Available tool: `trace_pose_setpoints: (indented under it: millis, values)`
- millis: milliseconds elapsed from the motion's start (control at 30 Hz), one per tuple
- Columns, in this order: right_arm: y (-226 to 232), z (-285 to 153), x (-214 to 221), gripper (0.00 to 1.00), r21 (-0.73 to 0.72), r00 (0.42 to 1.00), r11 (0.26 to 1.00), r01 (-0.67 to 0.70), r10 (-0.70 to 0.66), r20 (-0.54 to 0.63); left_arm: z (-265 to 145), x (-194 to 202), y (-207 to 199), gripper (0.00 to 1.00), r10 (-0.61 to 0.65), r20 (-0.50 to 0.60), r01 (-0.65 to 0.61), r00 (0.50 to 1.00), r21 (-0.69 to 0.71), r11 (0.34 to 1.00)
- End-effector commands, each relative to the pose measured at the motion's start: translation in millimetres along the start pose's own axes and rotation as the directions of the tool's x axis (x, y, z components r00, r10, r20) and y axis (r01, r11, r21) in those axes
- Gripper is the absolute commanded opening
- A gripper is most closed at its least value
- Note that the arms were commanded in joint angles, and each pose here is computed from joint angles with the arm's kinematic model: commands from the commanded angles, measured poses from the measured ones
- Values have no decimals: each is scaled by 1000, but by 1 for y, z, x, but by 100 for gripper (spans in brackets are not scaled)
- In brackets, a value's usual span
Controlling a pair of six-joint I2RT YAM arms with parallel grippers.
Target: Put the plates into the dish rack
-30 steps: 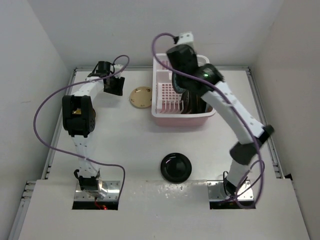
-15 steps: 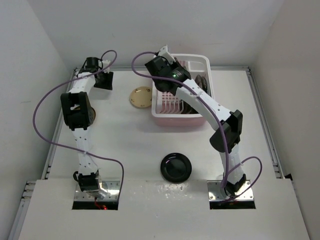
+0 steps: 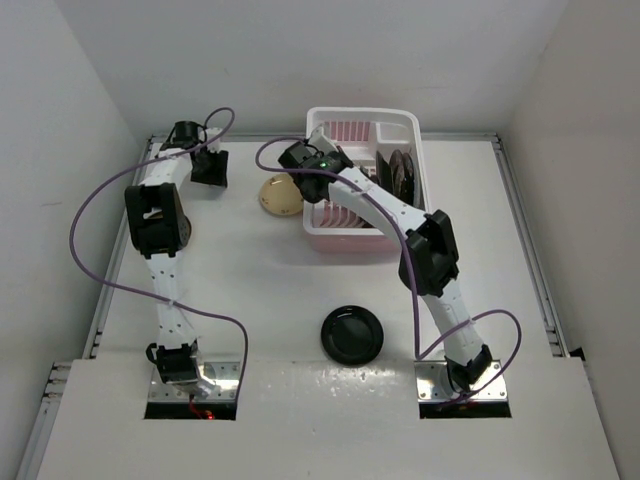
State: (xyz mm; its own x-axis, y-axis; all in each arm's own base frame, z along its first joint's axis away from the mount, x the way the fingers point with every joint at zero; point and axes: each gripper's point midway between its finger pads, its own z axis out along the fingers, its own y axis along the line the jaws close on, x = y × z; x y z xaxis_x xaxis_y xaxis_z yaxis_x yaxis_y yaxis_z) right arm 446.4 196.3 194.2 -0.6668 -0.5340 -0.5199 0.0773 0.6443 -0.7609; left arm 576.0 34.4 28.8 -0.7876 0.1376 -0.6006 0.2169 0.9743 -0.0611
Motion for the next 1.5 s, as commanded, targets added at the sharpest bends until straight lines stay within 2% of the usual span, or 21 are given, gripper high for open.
trace_pose_setpoints:
  millis: [0,133,400,467,567,667,867,1000,1133,1167,1233,1267,1300,1333,1367,1400,1433,1467]
  values:
    - [-10,3,12,0,36,999,999,-13,14,-33,-8,-13,10,58,-4,40,4,999,-8,1000]
    - [-3,4,21,0,25,998,999,-27,28,-51,-8,-13,10,58,-4,40,4,999,-8,1000]
    - [38,1,50,1,-129,988,991,-47,27,-152,-7,-9,9,58,-6,32,6,999,-6,1000]
    - [37,3,46,14,-137,987,988,-73,53,-151,-6,-10,8,58,-6,34,6,999,3,1000]
    - [28,-6,29,26,-165,988,978,-128,111,-112,-10,-13,7,58,-13,42,13,999,1,1000]
    - [19,-19,8,35,-202,986,965,-166,159,-48,-14,-17,7,58,-11,51,11,999,-1,1000]
    - [4,-34,-8,46,-242,977,948,-206,215,11,-24,-21,-6,58,5,57,-6,998,9,1000]
    - [-4,-46,-11,64,-297,974,934,-197,222,50,-41,-27,-17,58,36,69,-35,997,-5,999]
    - [-12,-69,-19,77,-419,961,887,-194,257,99,-57,-23,-25,58,42,64,-42,997,-10,999]
    - [-15,-81,-20,84,-485,957,853,-189,271,103,-61,-24,-24,58,54,70,-52,996,-22,998]
    - [7,-98,-10,87,-632,969,765,-121,229,93,-73,-19,-26,58,55,73,-53,996,-32,998]
    - [16,-131,-3,89,-785,968,614,-81,235,83,-78,-19,-27,58,57,80,-54,995,-34,998]
    - [16,-144,-2,91,-828,965,556,-70,248,85,-82,-19,-28,58,70,88,-67,994,-37,997]
    - [28,-149,33,91,-860,979,507,-52,198,58,-87,-15,-30,58,69,85,-66,994,-36,997]
    - [21,-190,21,91,-943,950,333,-15,300,91,-97,-8,-33,58,79,83,-76,993,-37,996]
    - [23,-196,29,92,-958,944,284,-33,325,64,-102,-4,-35,58,94,86,-91,992,-39,995]
    - [44,-193,78,92,-969,958,245,-41,285,32,-107,3,-36,58,92,76,-89,993,-45,995]
    - [32,-209,87,92,-980,937,168,-104,347,-40,-118,17,-39,58,102,64,-98,993,-54,994]
